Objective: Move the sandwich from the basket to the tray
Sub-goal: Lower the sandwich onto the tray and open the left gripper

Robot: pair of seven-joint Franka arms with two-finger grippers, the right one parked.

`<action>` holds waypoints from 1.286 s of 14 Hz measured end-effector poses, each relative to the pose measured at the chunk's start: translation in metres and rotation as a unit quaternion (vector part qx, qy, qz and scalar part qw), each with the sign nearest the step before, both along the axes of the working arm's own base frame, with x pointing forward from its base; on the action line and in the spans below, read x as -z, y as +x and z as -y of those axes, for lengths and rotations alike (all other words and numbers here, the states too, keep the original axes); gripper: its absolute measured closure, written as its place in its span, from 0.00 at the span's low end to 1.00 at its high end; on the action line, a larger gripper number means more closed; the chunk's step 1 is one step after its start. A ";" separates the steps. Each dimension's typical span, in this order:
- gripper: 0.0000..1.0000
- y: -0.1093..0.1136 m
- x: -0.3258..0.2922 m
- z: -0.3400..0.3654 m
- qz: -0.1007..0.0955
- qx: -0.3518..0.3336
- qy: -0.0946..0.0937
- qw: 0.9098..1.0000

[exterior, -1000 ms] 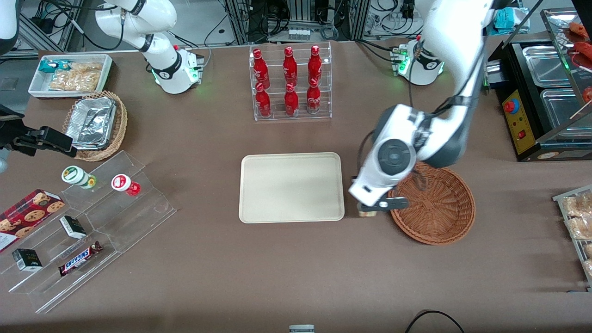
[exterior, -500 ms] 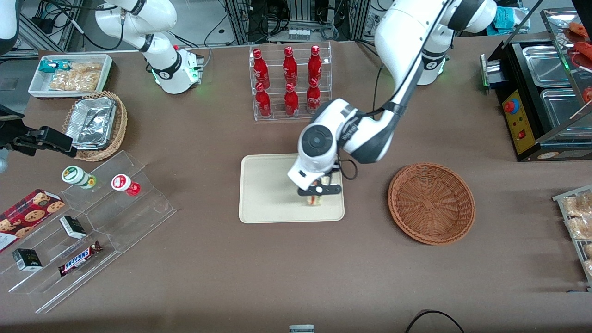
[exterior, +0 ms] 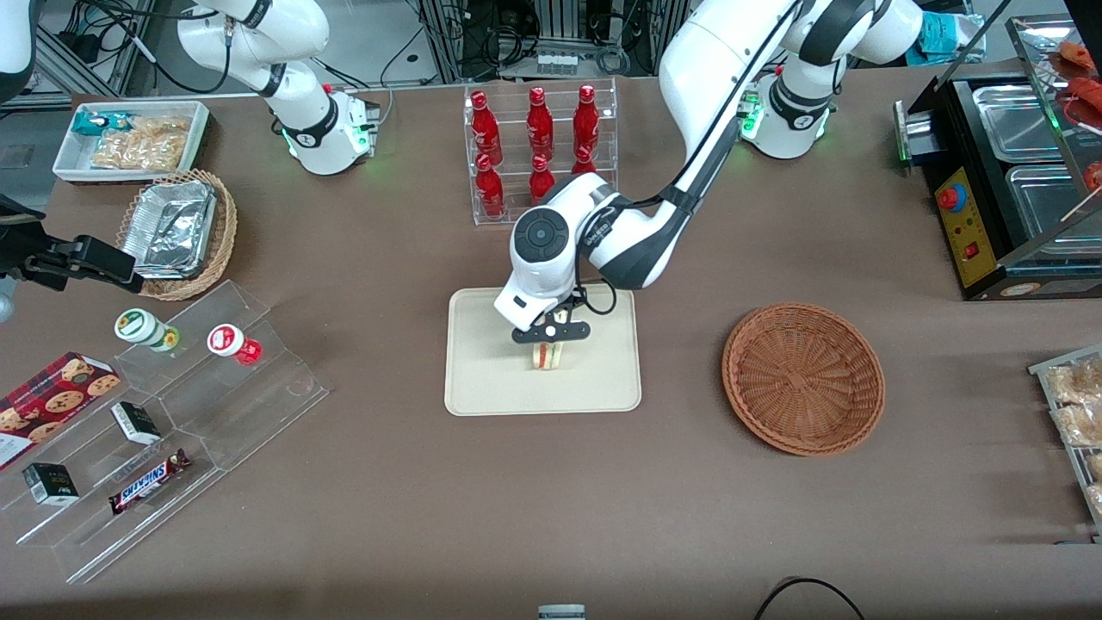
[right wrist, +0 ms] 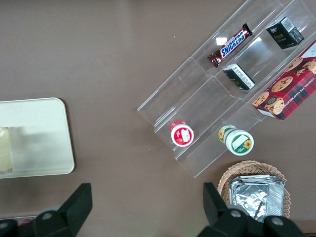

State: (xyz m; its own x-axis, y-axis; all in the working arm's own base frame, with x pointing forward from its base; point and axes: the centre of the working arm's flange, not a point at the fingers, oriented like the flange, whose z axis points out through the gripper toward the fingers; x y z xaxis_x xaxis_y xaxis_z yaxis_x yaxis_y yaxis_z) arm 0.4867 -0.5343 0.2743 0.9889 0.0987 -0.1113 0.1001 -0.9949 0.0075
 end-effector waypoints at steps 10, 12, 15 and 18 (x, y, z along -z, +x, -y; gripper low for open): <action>0.82 0.009 0.023 0.005 0.023 -0.057 -0.019 0.998; 0.76 0.009 0.023 0.004 0.024 -0.053 -0.019 0.998; 0.48 0.009 0.024 0.004 0.024 -0.045 -0.019 0.999; 0.19 0.011 0.019 0.006 0.028 -0.045 -0.023 0.998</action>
